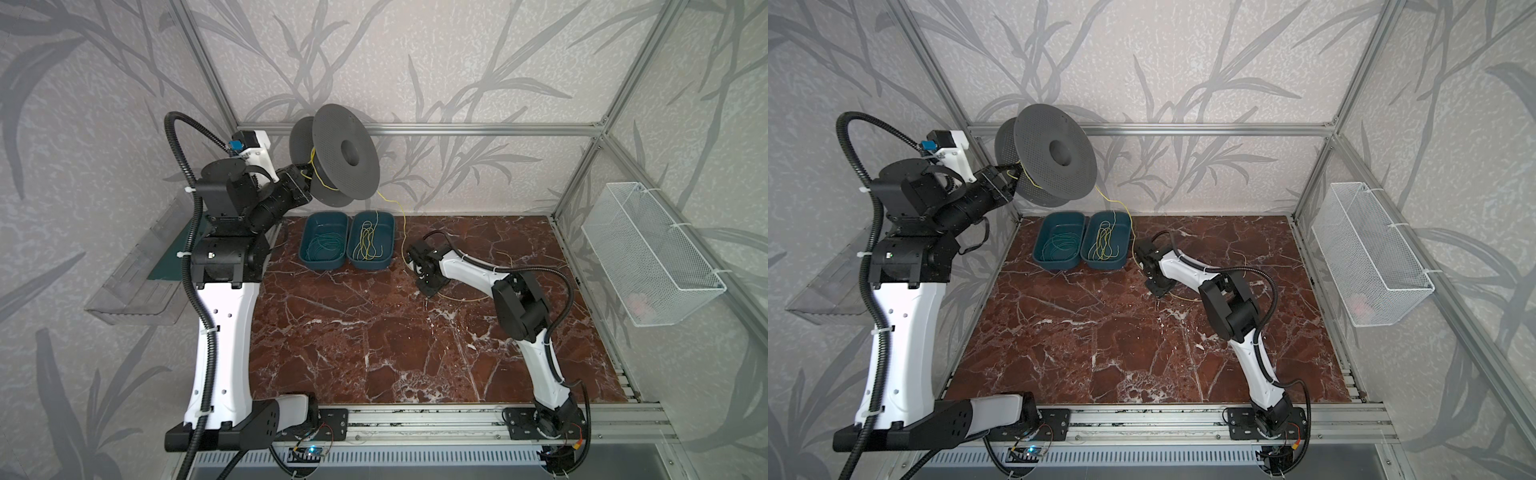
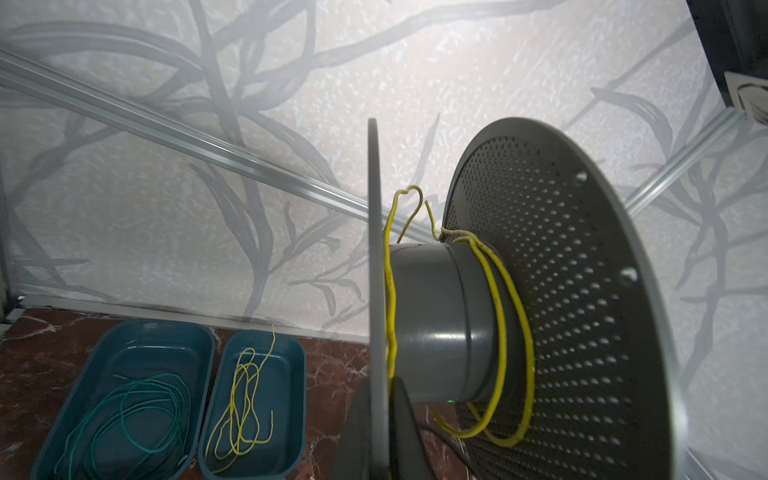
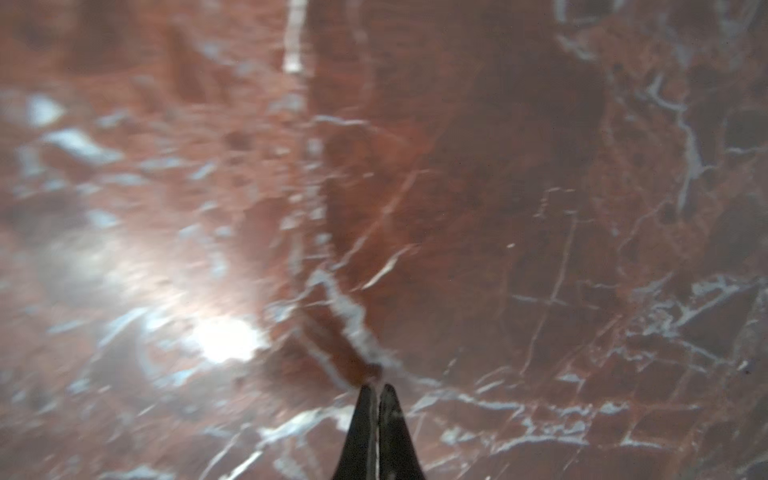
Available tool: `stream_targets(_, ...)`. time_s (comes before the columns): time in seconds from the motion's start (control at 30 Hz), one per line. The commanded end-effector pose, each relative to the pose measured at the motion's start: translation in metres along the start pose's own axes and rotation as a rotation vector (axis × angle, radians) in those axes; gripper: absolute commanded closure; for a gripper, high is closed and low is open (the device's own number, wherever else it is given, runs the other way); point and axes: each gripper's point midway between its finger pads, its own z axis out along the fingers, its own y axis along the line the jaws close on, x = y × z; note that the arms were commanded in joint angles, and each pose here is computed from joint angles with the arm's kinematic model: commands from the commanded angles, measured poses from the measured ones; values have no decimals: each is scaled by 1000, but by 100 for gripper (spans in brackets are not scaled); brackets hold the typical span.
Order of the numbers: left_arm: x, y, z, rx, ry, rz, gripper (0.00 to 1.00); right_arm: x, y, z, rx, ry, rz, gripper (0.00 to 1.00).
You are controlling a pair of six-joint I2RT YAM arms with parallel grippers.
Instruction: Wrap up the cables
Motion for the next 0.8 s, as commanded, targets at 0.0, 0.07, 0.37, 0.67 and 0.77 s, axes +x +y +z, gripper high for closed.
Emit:
stream_targets(0.0, -55, 1, 1, -31, -255, -29, 100, -14, 22, -41, 78, -108, -86, 100)
stream_targets(0.07, -56, 17, 9, -96, -276, -19, 100, -13, 32, -57, 117, -151, -121, 100)
stream_targets(0.37, -33, 69, 56, -289, -248, 102, 100, 7, 60, -146, 200, -335, -208, 100)
stream_targets(0.67, 4, 69, 99, -432, -171, 327, 100, 22, 84, -257, 297, -550, -314, 100)
stream_targets(0.77, 21, 76, 111, -450, -111, 355, 100, 22, 72, -296, 334, -650, -300, 100)
